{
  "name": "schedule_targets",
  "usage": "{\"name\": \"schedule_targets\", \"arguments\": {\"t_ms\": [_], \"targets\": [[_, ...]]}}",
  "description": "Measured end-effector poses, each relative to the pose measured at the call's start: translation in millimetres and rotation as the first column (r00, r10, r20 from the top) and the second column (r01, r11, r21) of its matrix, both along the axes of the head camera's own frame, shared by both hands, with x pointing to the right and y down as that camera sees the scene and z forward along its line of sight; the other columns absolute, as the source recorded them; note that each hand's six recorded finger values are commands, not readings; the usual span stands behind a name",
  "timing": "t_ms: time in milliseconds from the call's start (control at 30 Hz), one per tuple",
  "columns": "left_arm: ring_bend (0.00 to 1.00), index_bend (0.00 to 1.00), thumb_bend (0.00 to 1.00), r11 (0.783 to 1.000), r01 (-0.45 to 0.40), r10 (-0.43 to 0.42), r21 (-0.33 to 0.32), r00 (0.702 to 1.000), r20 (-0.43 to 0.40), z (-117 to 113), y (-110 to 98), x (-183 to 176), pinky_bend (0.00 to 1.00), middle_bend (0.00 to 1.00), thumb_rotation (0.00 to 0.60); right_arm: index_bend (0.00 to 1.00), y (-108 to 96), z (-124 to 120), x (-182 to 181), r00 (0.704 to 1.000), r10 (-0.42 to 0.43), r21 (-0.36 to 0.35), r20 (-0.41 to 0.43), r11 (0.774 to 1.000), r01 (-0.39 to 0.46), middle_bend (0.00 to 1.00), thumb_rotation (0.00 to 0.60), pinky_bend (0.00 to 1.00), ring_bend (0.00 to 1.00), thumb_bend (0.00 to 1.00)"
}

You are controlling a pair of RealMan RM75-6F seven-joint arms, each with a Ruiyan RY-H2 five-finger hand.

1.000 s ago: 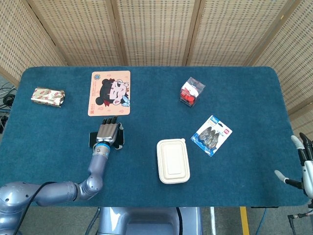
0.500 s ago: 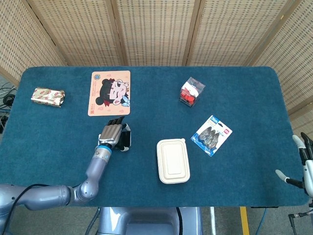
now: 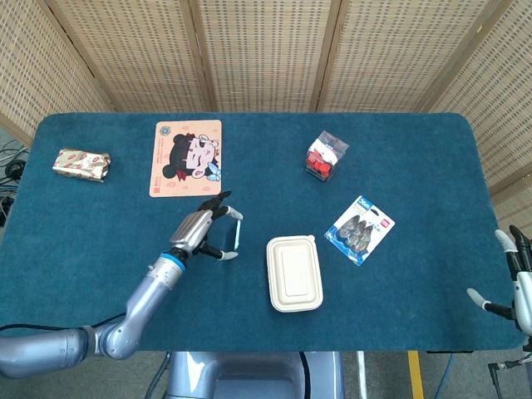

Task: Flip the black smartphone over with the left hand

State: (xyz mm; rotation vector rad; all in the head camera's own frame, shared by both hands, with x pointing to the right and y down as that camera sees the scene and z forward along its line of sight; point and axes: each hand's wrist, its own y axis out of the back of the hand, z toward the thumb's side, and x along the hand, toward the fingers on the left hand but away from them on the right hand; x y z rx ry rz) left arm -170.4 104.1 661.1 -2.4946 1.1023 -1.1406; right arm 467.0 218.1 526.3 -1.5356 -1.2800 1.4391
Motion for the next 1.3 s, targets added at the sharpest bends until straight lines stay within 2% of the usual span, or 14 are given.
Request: {"name": "schedule_targets", "arguments": {"t_ms": [233,367,533,633,667,800,900,1100,1300], "targets": [[0.00,0.49,0.17,0.996,0.092,-0.093,-0.012,0.981,-0.170,-2,2,-10,0.00,0.00,0.600,0.00,0,2,0,1.000,0.001,-0.003,-0.007,1.000,-0.001,0.00,0.600,0.00,0.00,0.00],[0.00,0.49,0.18,0.981,0.173,-0.191,-0.093,0.950,-0.246,10,4,-28,0.00,0.00,0.600,0.00,1,3,-2,1.000,-0.003,-0.007,-0.013,1.000,0.003,0.00,0.600,0.00,0.00,0.00],[0.00,0.48,0.16,0.959,0.222,-0.267,-0.175,0.914,-0.305,28,8,-50,0.00,0.00,0.600,0.00,1,5,-3,1.000,-0.007,-0.011,-0.019,1.000,0.006,0.00,0.600,0.00,0.00,0.00],[0.00,0.34,0.12,0.953,0.231,-0.284,-0.194,0.903,-0.322,37,12,-67,0.00,0.00,0.600,0.00,1,5,-3,1.000,-0.004,-0.009,-0.020,1.000,0.004,0.00,0.600,0.00,0.00,0.00],[0.00,0.25,0.10,0.954,0.230,-0.283,-0.193,0.903,-0.323,38,14,-72,0.00,0.00,0.600,0.00,1,5,-3,1.000,-0.004,-0.009,-0.019,1.000,0.003,0.00,0.600,0.00,0.00,0.00],[0.00,0.06,0.06,0.963,0.218,-0.257,-0.157,0.918,-0.301,42,22,-101,0.00,0.00,0.600,0.00,1,5,-4,1.000,-0.007,-0.011,-0.019,1.000,0.007,0.00,0.600,0.00,0.00,0.00],[0.00,0.00,0.05,0.964,0.232,-0.261,-0.131,0.924,-0.279,42,29,-125,0.00,0.00,0.600,0.00,2,5,-5,1.000,-0.013,-0.011,-0.019,1.000,0.012,0.00,0.600,0.00,0.00,0.00],[0.00,0.00,0.02,0.960,0.275,-0.279,-0.052,0.935,-0.216,38,40,-175,0.00,0.00,0.600,0.00,3,5,-7,1.000,-0.017,-0.012,-0.018,1.000,0.017,0.00,0.600,0.00,0.00,0.00],[0.00,0.00,0.00,0.963,0.261,-0.246,0.066,0.952,-0.182,13,43,-205,0.00,0.00,0.600,0.00,4,5,-9,1.000,-0.024,-0.013,-0.020,1.000,0.024,0.00,0.600,0.00,0.00,0.00]]}}
